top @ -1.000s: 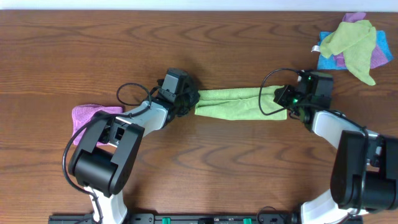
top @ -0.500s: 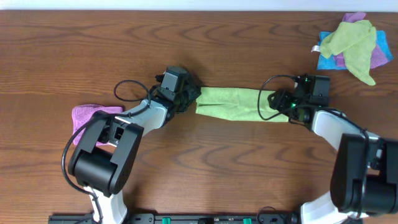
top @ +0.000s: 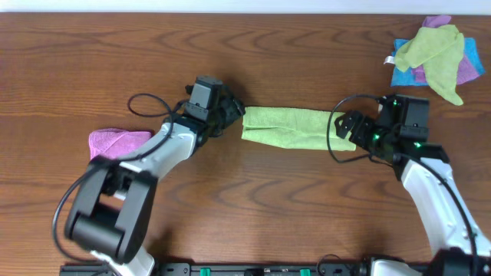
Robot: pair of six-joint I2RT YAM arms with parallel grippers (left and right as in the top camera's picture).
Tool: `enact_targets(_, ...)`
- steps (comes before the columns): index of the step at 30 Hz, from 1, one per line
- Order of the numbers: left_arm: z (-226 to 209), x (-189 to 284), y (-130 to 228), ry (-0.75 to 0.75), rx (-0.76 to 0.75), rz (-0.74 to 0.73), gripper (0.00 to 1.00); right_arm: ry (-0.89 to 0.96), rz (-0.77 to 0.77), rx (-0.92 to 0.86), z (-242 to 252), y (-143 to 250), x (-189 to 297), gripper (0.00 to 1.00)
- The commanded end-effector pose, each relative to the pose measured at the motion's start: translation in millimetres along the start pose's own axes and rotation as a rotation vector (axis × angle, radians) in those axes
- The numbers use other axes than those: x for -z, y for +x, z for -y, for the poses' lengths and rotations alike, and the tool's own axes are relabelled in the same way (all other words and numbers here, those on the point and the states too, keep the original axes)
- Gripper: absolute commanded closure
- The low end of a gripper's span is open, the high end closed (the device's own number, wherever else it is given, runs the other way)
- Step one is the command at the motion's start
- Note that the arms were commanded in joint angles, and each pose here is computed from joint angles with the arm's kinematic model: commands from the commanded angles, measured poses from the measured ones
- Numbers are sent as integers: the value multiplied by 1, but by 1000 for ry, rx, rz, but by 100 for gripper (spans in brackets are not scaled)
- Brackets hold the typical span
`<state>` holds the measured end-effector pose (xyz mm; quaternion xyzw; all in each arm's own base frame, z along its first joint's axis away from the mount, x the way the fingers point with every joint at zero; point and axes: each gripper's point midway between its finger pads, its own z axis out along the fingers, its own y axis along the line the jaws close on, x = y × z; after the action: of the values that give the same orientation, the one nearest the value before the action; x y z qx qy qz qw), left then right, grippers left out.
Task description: Fold the cloth
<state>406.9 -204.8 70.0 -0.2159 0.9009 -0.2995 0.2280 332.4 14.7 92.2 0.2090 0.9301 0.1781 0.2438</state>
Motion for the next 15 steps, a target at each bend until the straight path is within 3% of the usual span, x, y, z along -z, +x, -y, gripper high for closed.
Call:
enact_targets(1,25,24,-14,57,-122,46,27,35,-36,-108,10,9,8,1)
enact_targets(9,55,44,-16,21,-272,-23,26,10,-128,-257,37,32,10,1)
enact_targets(12,62,41,-15,21,-289,-34,41,-37,-132,-294,44,38,6,1)
enact_targets(15,65,34,-8,25,-301,-46,65,-37,-144,-321,53,49,1,1)
